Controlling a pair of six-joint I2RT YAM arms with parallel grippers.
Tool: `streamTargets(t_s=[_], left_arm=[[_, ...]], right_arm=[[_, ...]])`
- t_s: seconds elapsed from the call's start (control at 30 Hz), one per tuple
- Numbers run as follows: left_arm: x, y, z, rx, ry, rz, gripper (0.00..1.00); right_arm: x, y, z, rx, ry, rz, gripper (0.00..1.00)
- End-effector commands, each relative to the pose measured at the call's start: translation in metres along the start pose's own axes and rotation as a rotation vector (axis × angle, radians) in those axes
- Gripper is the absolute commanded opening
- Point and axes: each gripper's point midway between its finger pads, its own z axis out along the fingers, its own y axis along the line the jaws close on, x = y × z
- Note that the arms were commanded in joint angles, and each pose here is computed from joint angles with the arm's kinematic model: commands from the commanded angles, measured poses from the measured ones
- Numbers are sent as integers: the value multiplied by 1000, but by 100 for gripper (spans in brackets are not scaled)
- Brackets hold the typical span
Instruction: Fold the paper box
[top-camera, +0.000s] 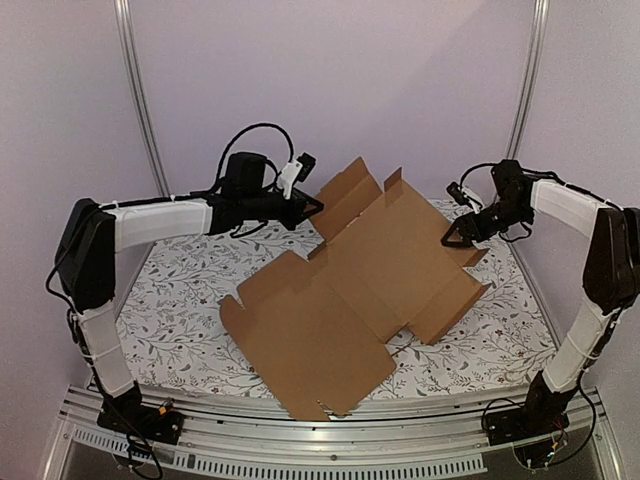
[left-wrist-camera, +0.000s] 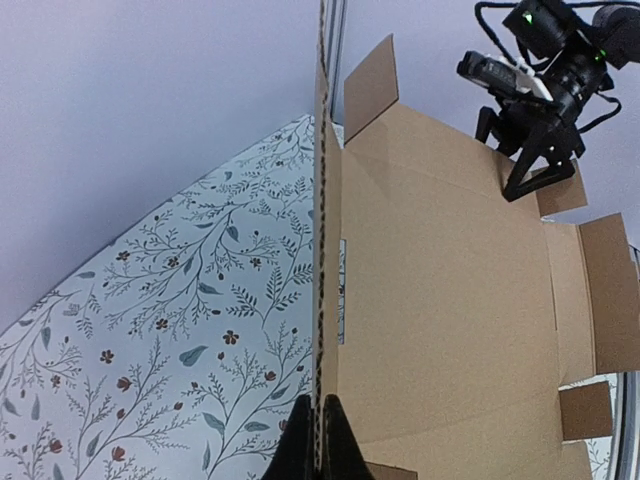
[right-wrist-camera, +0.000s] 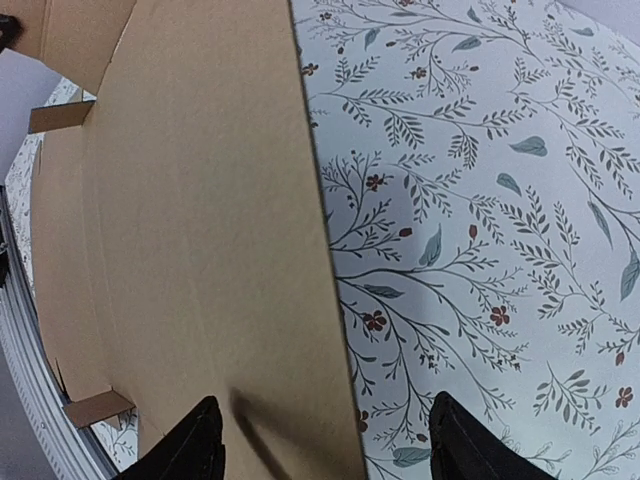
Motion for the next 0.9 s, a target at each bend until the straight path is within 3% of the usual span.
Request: streamTargets(t_s=[0.0,0.1,0.23,0.33,0.6,0.87], left_arm=[[0,-18,-11,42,-34,22,0],[0,-21,-17,41,-47,14,0],[-1,-19,-22,17,-72,-3,0],[1,-17,-24,2,-85,-10,0],[2,-13,-25,-27,-111,-8,0],[0,-14,-24,-15,-139,-26,0]], right_arm=[[-27,20,-9,-133,-46,1,69],[-39,27,-12,-197,-56,15,64],[-43,38,-14,-278,-30,44,44],[-38,47,-14,-323,7,55,35],[-32,61,-1,-309,73,1,26],[-34,65,12,-251,150,-37,26]])
